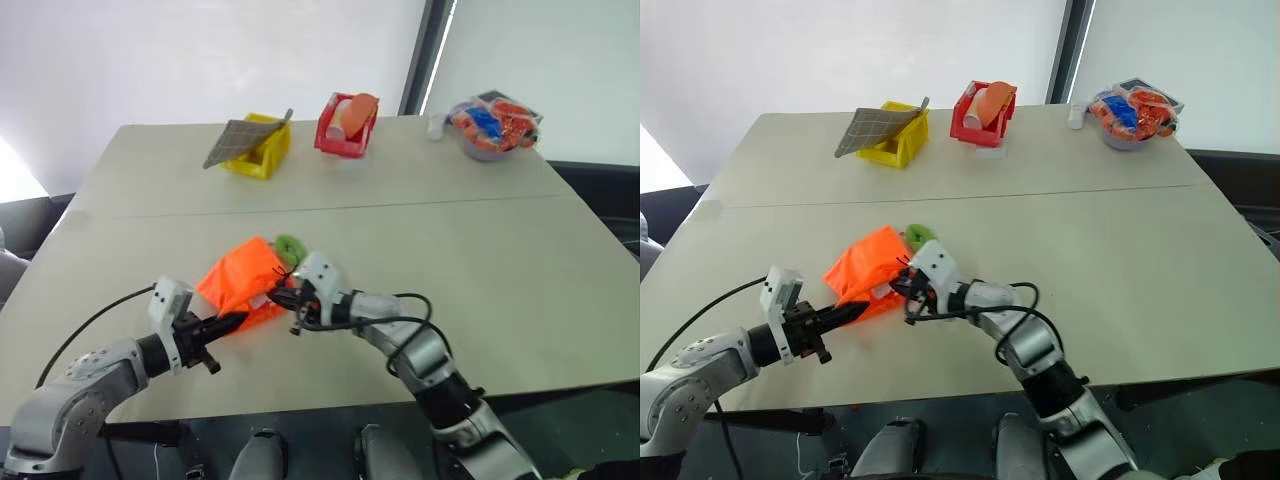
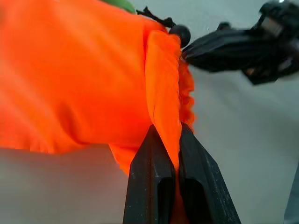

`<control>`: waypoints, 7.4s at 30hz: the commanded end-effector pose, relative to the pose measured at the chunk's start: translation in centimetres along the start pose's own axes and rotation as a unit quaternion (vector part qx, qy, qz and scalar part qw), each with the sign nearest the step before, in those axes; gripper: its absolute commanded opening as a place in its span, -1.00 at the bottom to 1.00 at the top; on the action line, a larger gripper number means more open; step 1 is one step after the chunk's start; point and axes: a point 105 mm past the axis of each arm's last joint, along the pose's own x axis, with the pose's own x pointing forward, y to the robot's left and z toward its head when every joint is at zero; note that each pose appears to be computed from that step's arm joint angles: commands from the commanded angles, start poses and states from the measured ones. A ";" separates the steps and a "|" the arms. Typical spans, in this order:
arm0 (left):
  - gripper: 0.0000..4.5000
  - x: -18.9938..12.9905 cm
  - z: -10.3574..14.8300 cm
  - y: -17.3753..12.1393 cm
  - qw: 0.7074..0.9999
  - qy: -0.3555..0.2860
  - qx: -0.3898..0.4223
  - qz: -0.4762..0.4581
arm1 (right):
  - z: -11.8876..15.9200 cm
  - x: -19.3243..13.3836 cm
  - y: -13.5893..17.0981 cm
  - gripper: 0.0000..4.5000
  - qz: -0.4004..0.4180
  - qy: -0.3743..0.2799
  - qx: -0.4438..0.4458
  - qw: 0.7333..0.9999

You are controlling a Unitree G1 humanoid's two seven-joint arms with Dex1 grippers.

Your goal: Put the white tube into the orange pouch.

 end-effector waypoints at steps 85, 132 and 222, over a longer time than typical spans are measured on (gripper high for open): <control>0.06 -0.4 4.3 2.2 0.985 -0.135 0.097 0.048 | 3.8 -0.9 -7.5 -0.98 -0.209 -0.100 0.169 0.958; 0.98 5.3 7.8 -4.6 0.930 -0.142 0.340 0.000 | 10.1 -3.5 -7.1 -1.00 -0.170 -0.283 0.315 0.890; 0.36 8.9 5.2 -4.1 0.907 -0.168 0.339 0.186 | 10.5 -2.6 -4.8 -1.00 -0.092 -0.286 0.389 0.871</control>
